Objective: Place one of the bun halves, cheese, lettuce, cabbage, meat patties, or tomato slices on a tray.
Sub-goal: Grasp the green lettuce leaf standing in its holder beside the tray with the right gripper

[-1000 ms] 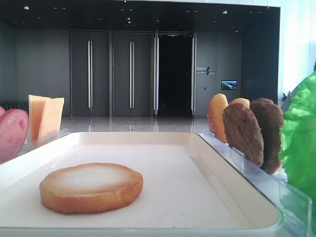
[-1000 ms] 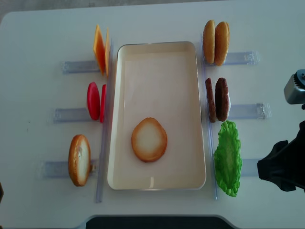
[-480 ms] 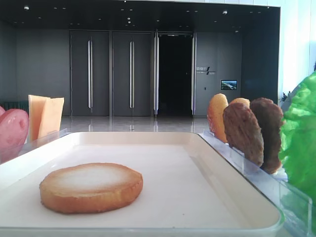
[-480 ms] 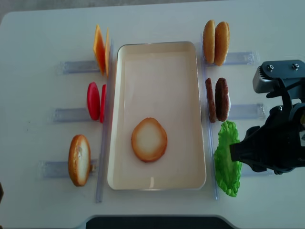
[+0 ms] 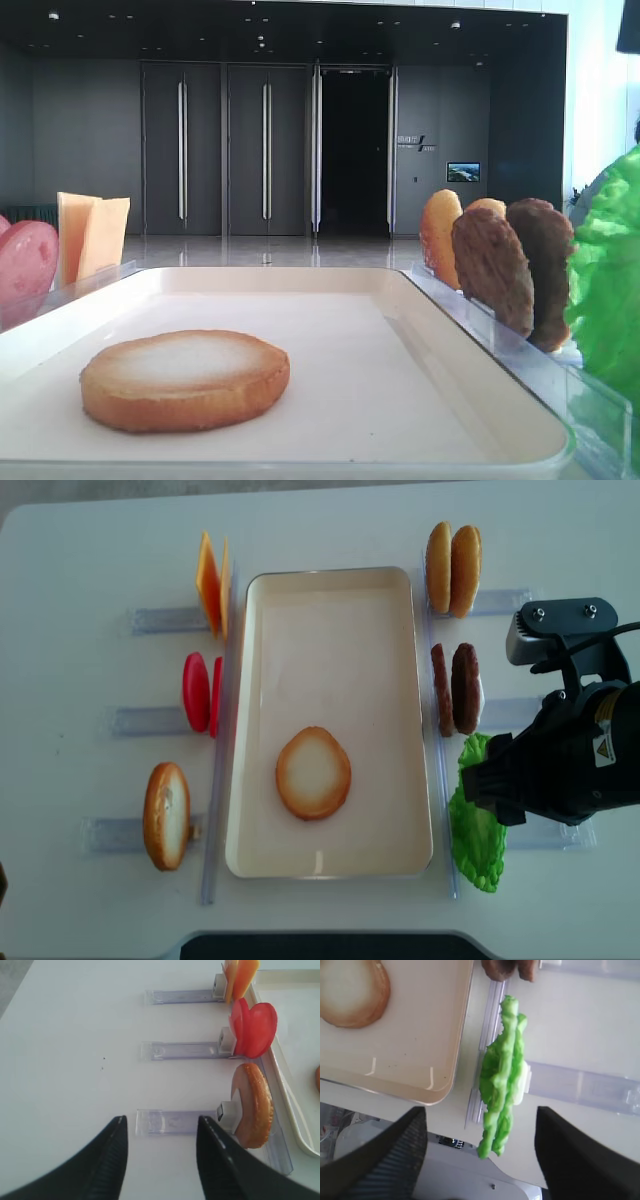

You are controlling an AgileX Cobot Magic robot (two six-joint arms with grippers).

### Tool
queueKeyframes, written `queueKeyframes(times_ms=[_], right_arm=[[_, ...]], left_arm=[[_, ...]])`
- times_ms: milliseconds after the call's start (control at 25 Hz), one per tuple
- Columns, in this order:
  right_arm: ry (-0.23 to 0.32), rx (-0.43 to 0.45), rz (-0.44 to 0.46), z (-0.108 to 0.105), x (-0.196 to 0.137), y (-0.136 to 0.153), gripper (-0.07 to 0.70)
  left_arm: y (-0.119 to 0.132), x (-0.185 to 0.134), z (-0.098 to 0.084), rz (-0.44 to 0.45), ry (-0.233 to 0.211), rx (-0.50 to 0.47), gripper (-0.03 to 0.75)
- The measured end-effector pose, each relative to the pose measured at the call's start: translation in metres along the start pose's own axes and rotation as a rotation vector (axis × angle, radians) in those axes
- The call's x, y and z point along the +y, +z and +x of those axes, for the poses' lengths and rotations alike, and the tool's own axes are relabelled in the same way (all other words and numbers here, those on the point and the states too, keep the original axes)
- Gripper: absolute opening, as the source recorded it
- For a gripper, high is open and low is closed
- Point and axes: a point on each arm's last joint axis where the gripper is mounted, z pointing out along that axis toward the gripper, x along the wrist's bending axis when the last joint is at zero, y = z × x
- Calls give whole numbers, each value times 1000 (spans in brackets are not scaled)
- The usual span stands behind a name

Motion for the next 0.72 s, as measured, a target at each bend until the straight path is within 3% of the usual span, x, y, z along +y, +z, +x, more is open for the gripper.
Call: queueKeyframes(times_ms=[440,720], right_arm=[[-8,-57,76,2,10,31,436],[-20,-58,52,3,14,33,329]], left_arm=[[0,0,0,0,1,0,345],[0,0,0,0,1,0,345]])
